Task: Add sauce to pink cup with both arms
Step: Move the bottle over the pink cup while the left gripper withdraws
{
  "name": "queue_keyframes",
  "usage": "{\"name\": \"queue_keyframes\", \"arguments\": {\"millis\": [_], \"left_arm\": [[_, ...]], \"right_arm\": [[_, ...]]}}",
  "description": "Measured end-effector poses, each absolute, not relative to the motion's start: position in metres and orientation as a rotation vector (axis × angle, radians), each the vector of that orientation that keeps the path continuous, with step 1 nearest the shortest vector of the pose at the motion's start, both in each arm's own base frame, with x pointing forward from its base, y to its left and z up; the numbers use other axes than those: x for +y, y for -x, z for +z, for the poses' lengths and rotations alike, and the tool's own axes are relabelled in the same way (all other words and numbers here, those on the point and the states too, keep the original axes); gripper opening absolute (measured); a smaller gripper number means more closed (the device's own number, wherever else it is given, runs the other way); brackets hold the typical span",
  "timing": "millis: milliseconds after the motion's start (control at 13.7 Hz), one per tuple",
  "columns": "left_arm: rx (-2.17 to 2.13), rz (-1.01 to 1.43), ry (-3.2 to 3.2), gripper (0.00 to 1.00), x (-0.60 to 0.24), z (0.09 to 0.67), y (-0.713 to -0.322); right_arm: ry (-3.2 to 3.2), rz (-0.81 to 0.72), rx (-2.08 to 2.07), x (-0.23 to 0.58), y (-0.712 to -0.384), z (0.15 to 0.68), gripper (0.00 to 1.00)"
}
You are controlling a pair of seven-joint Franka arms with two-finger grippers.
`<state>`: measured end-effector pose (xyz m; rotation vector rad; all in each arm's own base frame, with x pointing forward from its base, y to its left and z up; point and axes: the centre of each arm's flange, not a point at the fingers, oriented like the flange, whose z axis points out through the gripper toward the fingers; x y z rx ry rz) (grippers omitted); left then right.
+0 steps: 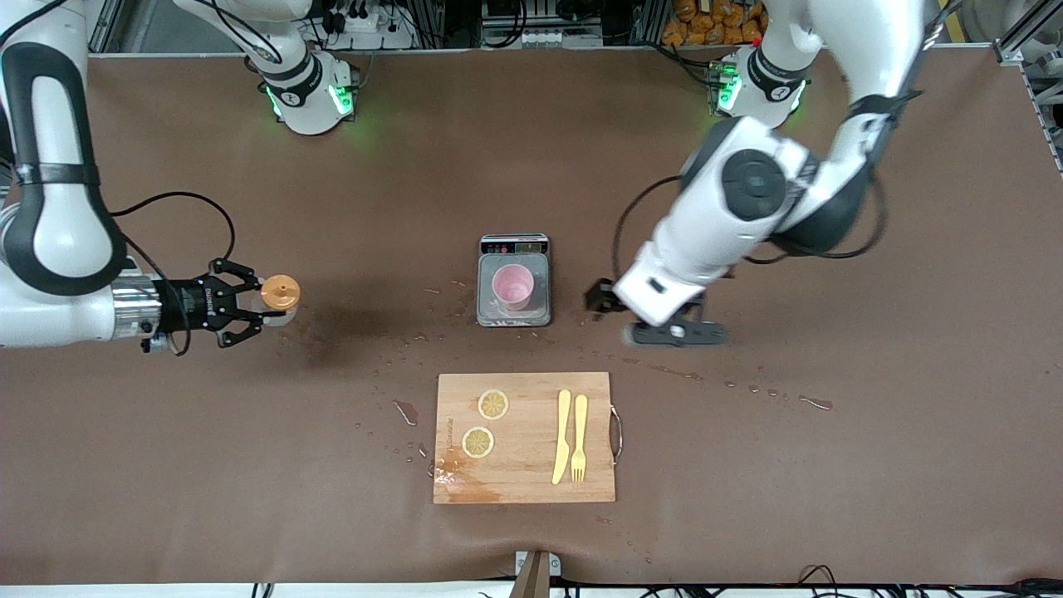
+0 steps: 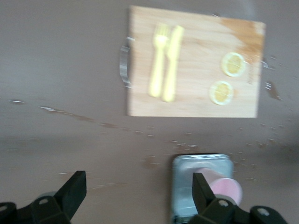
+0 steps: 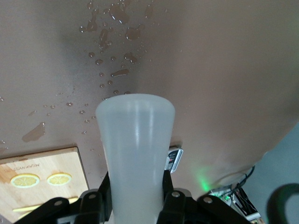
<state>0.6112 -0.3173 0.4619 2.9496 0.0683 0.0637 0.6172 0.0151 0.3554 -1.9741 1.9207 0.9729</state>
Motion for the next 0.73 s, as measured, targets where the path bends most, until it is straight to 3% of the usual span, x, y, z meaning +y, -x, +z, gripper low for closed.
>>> {"name": "queue_keyframes", "arguments": {"millis": [292,730], "left_arm": [[0.086,0.038,-3.002,1.00,-0.221,0.489,-0.632],[0.004,0.046,-3.177,1.00,-0.194,0.520,-0.611]], "right_arm": [[2.070,0.864,2.066,0.072,-0.621,0.380,0.42],[2.095,0.674,2.264,0.168,-0.618,0.405,0.41]]}}
